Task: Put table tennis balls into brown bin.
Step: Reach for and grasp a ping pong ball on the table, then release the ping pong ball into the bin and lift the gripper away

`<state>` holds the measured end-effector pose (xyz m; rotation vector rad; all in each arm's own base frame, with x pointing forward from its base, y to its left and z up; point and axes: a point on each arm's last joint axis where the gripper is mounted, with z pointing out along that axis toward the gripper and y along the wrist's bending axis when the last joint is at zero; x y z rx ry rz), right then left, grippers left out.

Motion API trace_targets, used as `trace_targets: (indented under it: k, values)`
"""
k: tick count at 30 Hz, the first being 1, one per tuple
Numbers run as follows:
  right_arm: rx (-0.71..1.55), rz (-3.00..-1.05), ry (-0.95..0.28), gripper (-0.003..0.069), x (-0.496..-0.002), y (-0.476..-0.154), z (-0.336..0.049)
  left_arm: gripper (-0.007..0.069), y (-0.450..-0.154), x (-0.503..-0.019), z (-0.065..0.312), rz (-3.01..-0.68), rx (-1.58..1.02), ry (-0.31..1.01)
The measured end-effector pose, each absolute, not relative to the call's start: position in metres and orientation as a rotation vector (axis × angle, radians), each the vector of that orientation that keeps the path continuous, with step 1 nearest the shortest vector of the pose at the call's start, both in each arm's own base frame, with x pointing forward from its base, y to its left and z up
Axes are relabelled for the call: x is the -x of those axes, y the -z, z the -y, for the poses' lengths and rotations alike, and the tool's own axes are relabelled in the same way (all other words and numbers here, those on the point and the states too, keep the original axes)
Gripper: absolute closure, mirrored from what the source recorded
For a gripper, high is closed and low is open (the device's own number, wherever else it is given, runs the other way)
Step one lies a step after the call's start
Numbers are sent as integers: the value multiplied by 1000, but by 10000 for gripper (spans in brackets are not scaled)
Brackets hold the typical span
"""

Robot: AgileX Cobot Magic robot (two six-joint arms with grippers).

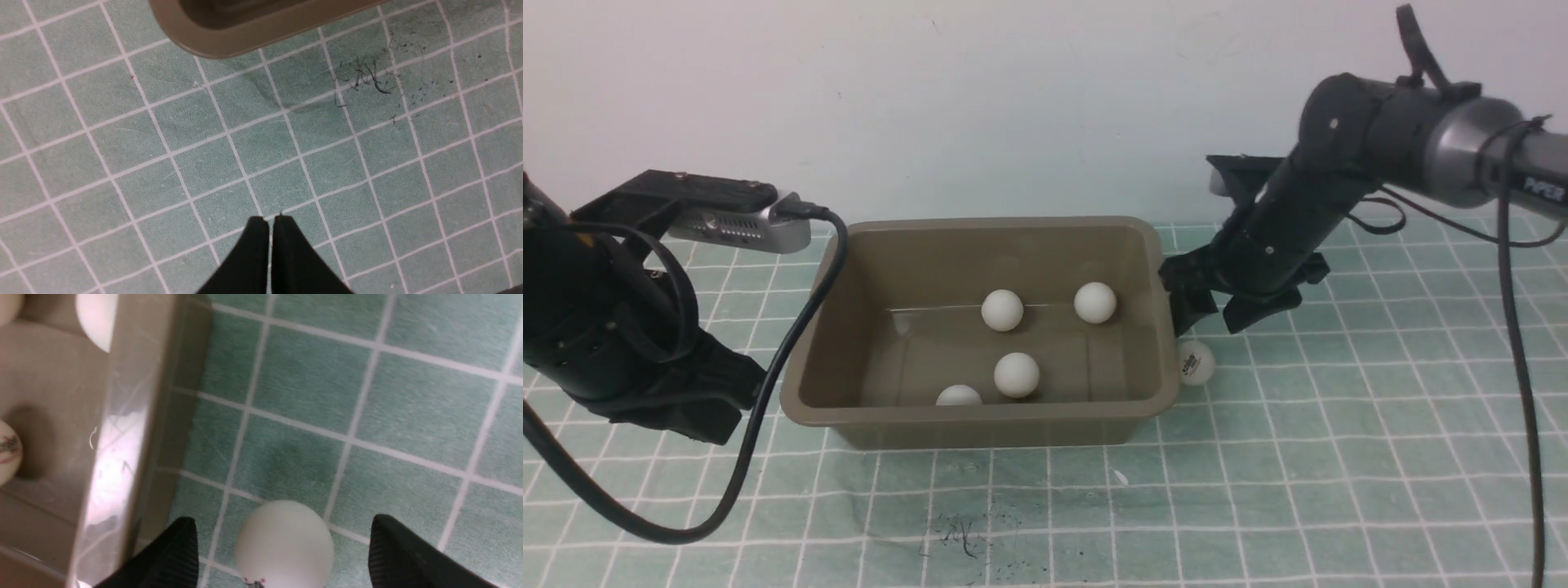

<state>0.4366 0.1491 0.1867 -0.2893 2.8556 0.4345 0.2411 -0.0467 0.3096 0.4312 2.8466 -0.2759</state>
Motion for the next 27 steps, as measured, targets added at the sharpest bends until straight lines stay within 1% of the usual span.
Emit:
trace_targets:
  k: [6,10,11,13,14,16,17,18,19,20,21,22,23,25,26,27]
  values:
    - [297,-2879,-413,137,-438,-176,-149,630,-309,-241,45,-2848,-437,254]
    - [287,-2926,-409,145,-439,-158,-150,630,-309,-241,45,-2846,-436,254]
    - [291,-2945,-400,166,-438,-153,-151,630,-309,-242,45,-2845,-436,252]
    - [322,-2976,-348,298,-437,-149,-148,630,-309,-242,45,-2844,-436,252]
    - [331,-2990,-329,314,-436,-150,-146,630,-309,-242,45,-2844,-436,252]
    - [344,-3019,-299,298,-434,-155,-140,630,-309,-242,45,-2844,-436,252]
    - [332,-3025,-291,298,-432,-174,-129,630,-309,-242,45,-2845,-437,252]
    - [323,-3016,-295,298,-433,-177,-128,630,-309,-241,45,-2848,-437,252]
    - [287,-2983,-323,298,-433,-194,-124,630,-309,-241,45,-2852,-439,253]
    - [249,-2938,-367,298,-433,-214,-121,630,-309,-241,45,-2855,-439,255]
    - [217,-2879,-437,298,-430,-238,-121,630,-309,-240,45,-2857,-439,257]
    - [209,-2851,-474,298,-428,-249,-122,630,-309,-240,45,-2858,-440,257]
    - [219,-2794,-565,298,-423,-270,-128,630,-309,-240,45,-2858,-440,257]
    - [271,-2745,-636,298,-417,-282,-140,630,-309,-240,45,-2859,-435,258]
    - [337,-2689,-684,298,-414,-287,-156,630,-309,-240,46,-2860,-428,260]
    - [358,-2671,-687,298,-414,-287,-161,630,-309,-240,46,-2861,-423,260]
